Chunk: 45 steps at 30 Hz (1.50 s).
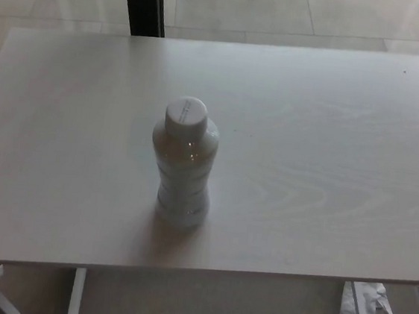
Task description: Pick up a bottle and hand it
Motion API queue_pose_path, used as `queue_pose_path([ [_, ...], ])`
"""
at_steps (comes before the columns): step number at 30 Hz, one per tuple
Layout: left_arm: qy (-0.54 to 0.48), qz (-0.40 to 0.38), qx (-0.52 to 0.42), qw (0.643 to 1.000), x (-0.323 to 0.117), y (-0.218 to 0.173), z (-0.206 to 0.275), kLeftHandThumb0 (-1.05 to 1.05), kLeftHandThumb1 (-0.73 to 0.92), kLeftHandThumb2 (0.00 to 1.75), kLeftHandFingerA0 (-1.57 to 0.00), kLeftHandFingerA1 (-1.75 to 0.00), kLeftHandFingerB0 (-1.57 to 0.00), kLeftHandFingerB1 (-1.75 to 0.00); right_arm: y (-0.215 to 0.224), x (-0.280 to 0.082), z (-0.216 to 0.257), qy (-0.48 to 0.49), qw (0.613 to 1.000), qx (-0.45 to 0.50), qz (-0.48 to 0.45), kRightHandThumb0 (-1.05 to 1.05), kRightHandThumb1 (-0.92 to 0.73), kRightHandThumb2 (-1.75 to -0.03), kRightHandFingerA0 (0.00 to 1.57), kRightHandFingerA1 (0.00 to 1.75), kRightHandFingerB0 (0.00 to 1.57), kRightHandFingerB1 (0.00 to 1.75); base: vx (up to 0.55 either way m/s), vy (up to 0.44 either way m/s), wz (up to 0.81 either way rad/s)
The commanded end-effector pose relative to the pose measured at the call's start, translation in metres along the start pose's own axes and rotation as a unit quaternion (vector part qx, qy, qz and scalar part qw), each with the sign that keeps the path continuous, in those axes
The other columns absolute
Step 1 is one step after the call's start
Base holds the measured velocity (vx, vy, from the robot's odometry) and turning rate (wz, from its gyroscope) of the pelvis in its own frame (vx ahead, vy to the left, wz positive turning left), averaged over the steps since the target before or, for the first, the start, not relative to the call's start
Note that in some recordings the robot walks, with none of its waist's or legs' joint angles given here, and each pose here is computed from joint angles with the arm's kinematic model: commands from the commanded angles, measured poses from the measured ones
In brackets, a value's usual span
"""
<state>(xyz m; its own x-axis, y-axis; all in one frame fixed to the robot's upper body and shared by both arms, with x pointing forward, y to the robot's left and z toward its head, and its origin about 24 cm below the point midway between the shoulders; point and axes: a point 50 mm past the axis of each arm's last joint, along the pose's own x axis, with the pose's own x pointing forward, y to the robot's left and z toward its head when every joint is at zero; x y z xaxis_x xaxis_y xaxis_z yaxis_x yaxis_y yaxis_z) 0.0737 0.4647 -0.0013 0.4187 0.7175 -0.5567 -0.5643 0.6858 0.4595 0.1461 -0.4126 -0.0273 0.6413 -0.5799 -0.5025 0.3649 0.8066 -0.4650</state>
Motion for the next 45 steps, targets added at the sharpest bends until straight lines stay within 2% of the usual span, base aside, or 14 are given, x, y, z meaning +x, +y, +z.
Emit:
queue_pose_path([
  [1,-0.031,0.007,-0.074,0.997,0.002,0.006,0.025,-0.63,0.39,0.53,-1.24,-1.20,-0.34,-0.51,-0.009,0.000,0.007,-0.022,0.999,0.033,-0.001,-0.68,-0.57,-0.58,0.99,1.30,0.40,0.49,0.00,0.000,0.00],
  [3,-0.090,0.018,-0.006,0.996,0.002,0.001,0.051,-0.73,0.45,0.54,-1.22,-1.10,-0.33,-0.53,-0.007,0.002,0.009,-0.024,0.999,0.035,0.003,-0.70,-0.55,-0.60,0.97,1.45,0.38,0.50,0.00,0.000,0.00],
  [6,-0.138,-0.007,-0.008,0.990,0.000,-0.010,0.081,-0.92,0.34,0.69,-0.35,-0.82,-0.19,-0.59,-0.006,0.003,0.010,-0.022,0.999,0.034,0.001,-0.68,-0.55,-0.60,1.00,1.44,0.39,0.50,0.00,0.000,0.00],
  [10,-0.216,-0.041,0.026,0.975,-0.018,-0.039,0.130,-0.71,0.38,0.78,-0.22,-0.68,-0.16,-0.49,-0.003,0.004,0.011,-0.026,0.999,0.040,0.007,-0.70,-0.55,-0.60,0.99,1.46,0.39,0.51,0.00,0.000,0.00],
  [17,-0.324,-0.149,0.084,0.930,-0.048,-0.095,0.180,-0.71,0.53,0.57,-0.17,-0.47,-0.19,-0.29,-0.001,0.004,0.013,-0.027,0.999,0.026,0.012,-0.70,-0.46,-0.91,1.17,1.33,0.36,0.59,0.00,0.000,0.00],
  [18,-0.348,-0.203,0.086,0.911,-0.061,-0.114,0.192,-0.71,0.51,0.56,-0.13,-0.45,-0.18,-0.29,-0.001,0.004,0.014,-0.027,0.999,0.025,0.012,-0.70,-0.54,-0.60,1.03,1.46,0.39,0.50,0.00,0.000,0.00],
  [27,-0.394,-0.373,0.141,0.828,-0.127,-0.201,0.213,-0.39,0.20,0.87,-0.02,-0.52,0.00,-0.49,-0.002,0.005,0.014,-0.026,0.999,0.025,0.010,-0.69,-0.45,-0.90,1.16,1.33,0.39,0.60,0.00,0.000,0.00],
  [30,-0.387,-0.404,0.131,0.819,-0.136,-0.213,0.210,-0.39,0.17,0.85,-0.02,-0.52,0.00,-0.49,-0.002,0.005,0.016,-0.030,0.999,0.026,0.012,-0.71,-0.54,-0.60,1.00,1.46,0.42,0.52,0.00,0.000,0.00],
  [31,-0.384,-0.432,0.122,0.807,-0.145,-0.224,0.207,-0.39,0.18,0.85,-0.03,-0.53,0.00,-0.49,-0.002,0.004,0.016,-0.033,0.999,0.027,0.014,-0.65,-0.42,-0.91,1.23,1.36,0.39,0.61,0.00,0.000,0.00],
  [33,-0.387,-0.445,0.124,0.798,-0.151,-0.231,0.205,-0.40,0.14,0.84,-0.02,-0.53,0.00,-0.50,-0.001,0.005,0.017,-0.032,0.999,0.027,0.012,-0.69,-0.57,-0.57,1.02,1.39,0.43,0.52,0.00,0.000,0.00],
  [36,-0.381,-0.473,0.116,0.786,-0.159,-0.244,0.201,-0.40,0.14,0.84,-0.03,-0.53,0.00,-0.50,0.000,0.005,0.018,-0.034,0.999,0.034,0.013,-0.77,-0.48,-0.91,1.06,1.28,0.33,0.57,0.00,0.000,0.00],
  [37,-0.381,-0.476,0.119,0.784,-0.161,-0.249,0.198,-0.40,0.15,0.85,-0.03,-0.53,0.00,-0.50,0.001,0.006,0.018,-0.034,0.999,0.033,0.013,-0.70,-0.57,-0.58,1.00,1.28,0.38,0.48,0.00,0.000,0.00],
  [42,-0.377,-0.490,0.141,0.774,-0.163,-0.255,0.193,-0.79,0.51,0.56,-0.05,-0.48,-0.12,-0.30,0.002,0.006,0.020,-0.039,0.999,0.034,0.014,-0.73,-0.53,-0.60,1.04,1.44,0.39,0.51,0.00,0.000,0.00],
  [45,-0.360,-0.501,0.154,0.772,-0.163,-0.254,0.194,-0.74,0.41,0.87,-0.01,-0.34,-0.07,-0.29,0.003,0.008,0.023,-0.040,0.998,0.038,0.013,-0.73,-0.57,-0.58,1.10,1.46,0.39,0.51,0.00,0.000,0.00],
])
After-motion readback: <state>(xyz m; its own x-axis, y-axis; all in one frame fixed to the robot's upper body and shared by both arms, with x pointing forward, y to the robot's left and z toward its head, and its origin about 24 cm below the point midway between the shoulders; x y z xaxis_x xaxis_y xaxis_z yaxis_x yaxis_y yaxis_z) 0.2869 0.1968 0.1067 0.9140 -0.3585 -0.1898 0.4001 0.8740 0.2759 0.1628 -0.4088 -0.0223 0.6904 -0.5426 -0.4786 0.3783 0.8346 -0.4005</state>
